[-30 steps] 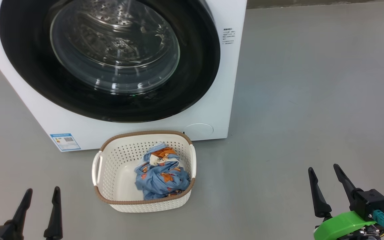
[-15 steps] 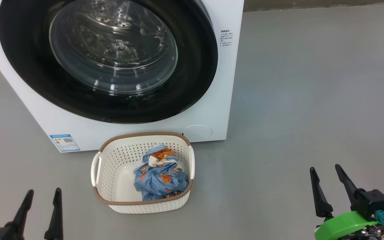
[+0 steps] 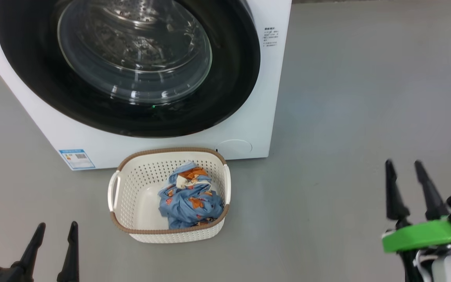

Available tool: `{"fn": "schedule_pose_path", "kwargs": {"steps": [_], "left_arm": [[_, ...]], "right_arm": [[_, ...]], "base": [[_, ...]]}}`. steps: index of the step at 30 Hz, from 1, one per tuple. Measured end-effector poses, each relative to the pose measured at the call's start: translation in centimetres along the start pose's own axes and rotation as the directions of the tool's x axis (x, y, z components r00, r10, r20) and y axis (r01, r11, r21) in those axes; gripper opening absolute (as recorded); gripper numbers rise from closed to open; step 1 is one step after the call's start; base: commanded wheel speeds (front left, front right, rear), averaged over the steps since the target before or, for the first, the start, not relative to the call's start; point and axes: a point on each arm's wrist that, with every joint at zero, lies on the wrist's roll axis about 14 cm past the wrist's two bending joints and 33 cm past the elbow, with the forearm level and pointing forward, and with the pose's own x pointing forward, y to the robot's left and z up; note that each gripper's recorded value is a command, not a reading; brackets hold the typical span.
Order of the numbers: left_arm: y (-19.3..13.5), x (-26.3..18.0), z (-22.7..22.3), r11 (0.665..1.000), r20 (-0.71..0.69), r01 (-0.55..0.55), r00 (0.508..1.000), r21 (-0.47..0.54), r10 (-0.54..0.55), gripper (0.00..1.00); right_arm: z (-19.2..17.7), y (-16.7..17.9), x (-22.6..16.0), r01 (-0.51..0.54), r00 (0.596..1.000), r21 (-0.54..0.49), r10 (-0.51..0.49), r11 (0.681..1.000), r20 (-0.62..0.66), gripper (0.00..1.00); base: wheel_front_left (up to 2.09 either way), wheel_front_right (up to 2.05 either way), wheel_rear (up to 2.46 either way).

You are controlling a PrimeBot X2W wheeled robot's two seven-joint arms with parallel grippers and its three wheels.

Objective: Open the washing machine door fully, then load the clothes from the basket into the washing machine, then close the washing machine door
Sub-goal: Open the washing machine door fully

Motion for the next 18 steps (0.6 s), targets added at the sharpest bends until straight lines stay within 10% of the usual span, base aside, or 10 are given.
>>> {"fn": "schedule_pose_path", "kwargs": {"steps": [6, 14, 18], "left_arm": [[0.3, 0.0, -0.8, 1.000, -0.024, -0.009, 1.000, -0.017, 0.009, 1.00], [1.0, -0.1, -2.0, 0.999, -0.067, -0.022, 0.998, -0.024, 0.021, 1.00], [1.4, -0.1, -2.7, 0.999, -0.090, -0.031, 0.996, -0.031, 0.028, 1.00]], "right_arm": [[2.1, -1.2, 2.4, 0.053, 0.994, 0.167, -0.068, 0.984, 0.086, 1.00], [1.2, -2.5, 5.1, 0.111, 0.981, 0.484, -0.173, 0.868, 0.084, 1.00], [-0.9, -2.4, 6.4, 0.150, 0.978, 0.618, -0.208, 0.772, 0.022, 0.43]], "base": [[0.00, 0.00, 0.00], [0.00, 0.00, 0.00], [0.00, 0.00, 0.00]]}}
